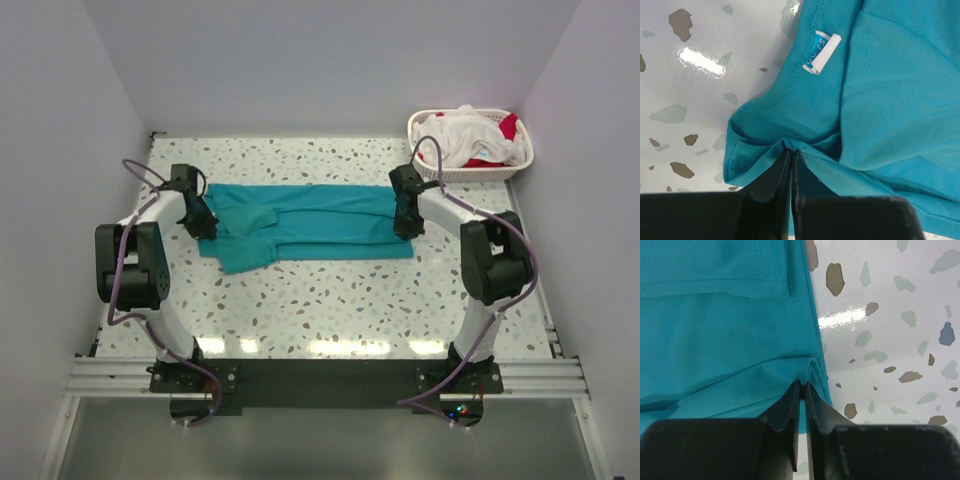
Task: Fold and stack the t-shirts
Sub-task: Fold the tshirt
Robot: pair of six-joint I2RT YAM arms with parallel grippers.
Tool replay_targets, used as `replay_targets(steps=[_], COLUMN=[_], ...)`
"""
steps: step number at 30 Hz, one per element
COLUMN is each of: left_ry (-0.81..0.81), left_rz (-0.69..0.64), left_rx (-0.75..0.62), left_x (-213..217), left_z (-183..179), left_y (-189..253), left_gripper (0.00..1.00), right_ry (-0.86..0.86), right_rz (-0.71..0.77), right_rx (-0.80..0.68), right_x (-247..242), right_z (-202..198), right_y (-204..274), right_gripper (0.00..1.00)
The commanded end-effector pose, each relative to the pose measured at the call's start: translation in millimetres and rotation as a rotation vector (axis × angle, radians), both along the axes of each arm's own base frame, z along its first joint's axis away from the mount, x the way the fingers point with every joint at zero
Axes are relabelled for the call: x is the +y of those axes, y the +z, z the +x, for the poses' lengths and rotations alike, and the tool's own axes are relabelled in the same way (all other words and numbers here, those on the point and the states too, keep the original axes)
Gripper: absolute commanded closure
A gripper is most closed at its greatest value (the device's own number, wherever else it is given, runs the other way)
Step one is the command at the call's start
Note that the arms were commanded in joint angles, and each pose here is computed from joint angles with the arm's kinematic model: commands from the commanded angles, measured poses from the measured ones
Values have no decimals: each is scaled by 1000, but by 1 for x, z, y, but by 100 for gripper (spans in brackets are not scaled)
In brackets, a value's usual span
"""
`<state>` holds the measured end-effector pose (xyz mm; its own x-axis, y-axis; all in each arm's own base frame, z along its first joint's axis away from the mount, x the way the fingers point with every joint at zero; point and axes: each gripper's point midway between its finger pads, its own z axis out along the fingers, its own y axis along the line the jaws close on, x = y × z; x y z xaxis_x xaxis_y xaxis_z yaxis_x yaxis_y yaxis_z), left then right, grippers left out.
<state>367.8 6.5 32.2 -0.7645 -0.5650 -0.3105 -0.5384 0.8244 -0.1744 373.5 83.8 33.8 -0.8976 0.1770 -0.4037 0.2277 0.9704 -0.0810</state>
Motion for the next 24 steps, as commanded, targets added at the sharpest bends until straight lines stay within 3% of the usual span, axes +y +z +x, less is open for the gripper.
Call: replay_targets(steps=[1,3,12,14,20,24], left_ry=[-21,-27,-14,-18,-104,-168], left_rz=[31,33,107,118,53,21], left_rx=[-103,-115,-248,-274,-253,-178], left_x=[8,8,16,15,-18,-46], left_z=[29,29,19,11,-42,-83], left_y=[20,23,69,80,64,35], left_gripper=[94,92,62,48,25,20], right_ry=[-13,-10,10,19,110,212], right_rz=[-2,3,19,28,132,263], right_rx=[-74,-82,-200,-212,-264,-244], right_x=[-1,0,-1,-2,14,42], right_z=[21,23,25,17,-17,-46], right_y=[9,12,64,70,89,80], right_gripper=[86,79,45,41,36,29])
